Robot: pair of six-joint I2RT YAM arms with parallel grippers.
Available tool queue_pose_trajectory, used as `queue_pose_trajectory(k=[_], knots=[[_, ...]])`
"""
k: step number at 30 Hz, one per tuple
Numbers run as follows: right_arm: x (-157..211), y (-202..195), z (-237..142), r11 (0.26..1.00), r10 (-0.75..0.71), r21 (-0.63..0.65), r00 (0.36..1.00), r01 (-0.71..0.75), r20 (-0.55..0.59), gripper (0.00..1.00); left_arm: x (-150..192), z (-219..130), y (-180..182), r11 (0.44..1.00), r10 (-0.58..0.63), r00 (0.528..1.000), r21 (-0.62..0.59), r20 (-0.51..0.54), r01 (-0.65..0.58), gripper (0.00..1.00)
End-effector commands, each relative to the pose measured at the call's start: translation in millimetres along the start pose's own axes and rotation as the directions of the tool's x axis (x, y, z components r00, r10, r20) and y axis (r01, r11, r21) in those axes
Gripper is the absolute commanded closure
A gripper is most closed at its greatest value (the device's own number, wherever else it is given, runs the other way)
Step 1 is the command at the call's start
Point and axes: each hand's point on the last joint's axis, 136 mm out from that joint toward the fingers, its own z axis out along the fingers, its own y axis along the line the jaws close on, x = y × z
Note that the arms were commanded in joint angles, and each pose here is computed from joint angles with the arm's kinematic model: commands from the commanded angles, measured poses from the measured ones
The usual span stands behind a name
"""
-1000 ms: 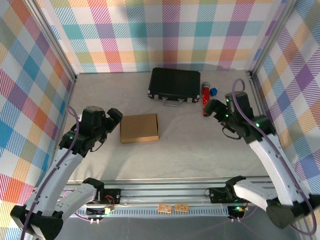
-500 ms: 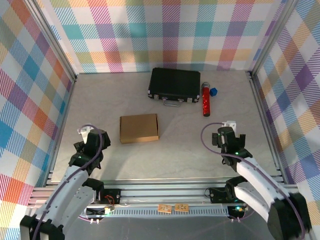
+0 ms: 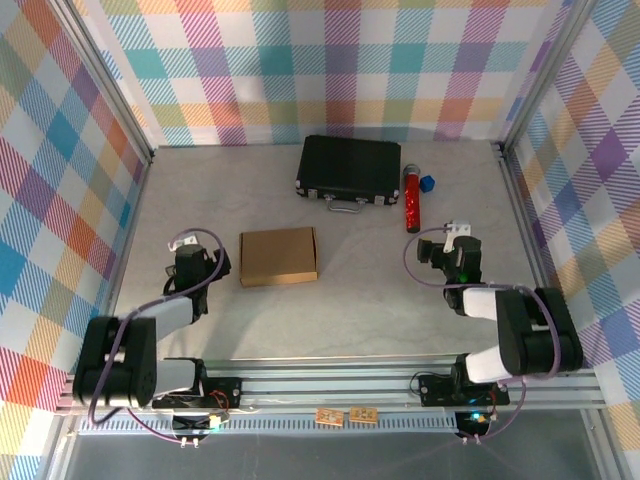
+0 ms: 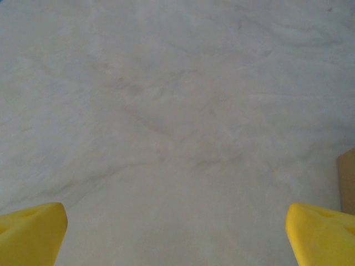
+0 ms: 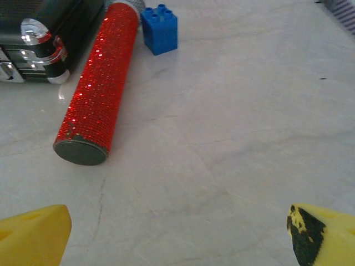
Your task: Fold the paper box
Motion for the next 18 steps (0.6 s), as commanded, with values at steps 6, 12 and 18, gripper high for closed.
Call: queue_pose_trajectory(k=[6, 12, 18], knots=[[-30, -8, 15, 0.998, 0.053, 0.027, 0.994, -0.056, 0.098, 0.01, -47, 17, -47, 0.971, 0.057, 0.976, 0.214, 0.210, -0.103, 0.00], [-29, -7, 14, 0.998, 0.053, 0.027, 0.994, -0.055, 0.095, 0.01, -42, 27, -52, 0.971, 0.067, 0.972, 0.211, 0.226, -0.116, 0.00], [-31, -8, 14, 0.998, 0.053, 0.028, 0.994, -0.056, 0.099, 0.01, -40, 28, -55, 0.967, 0.075, 0.975, 0.223, 0.209, -0.122, 0.00]])
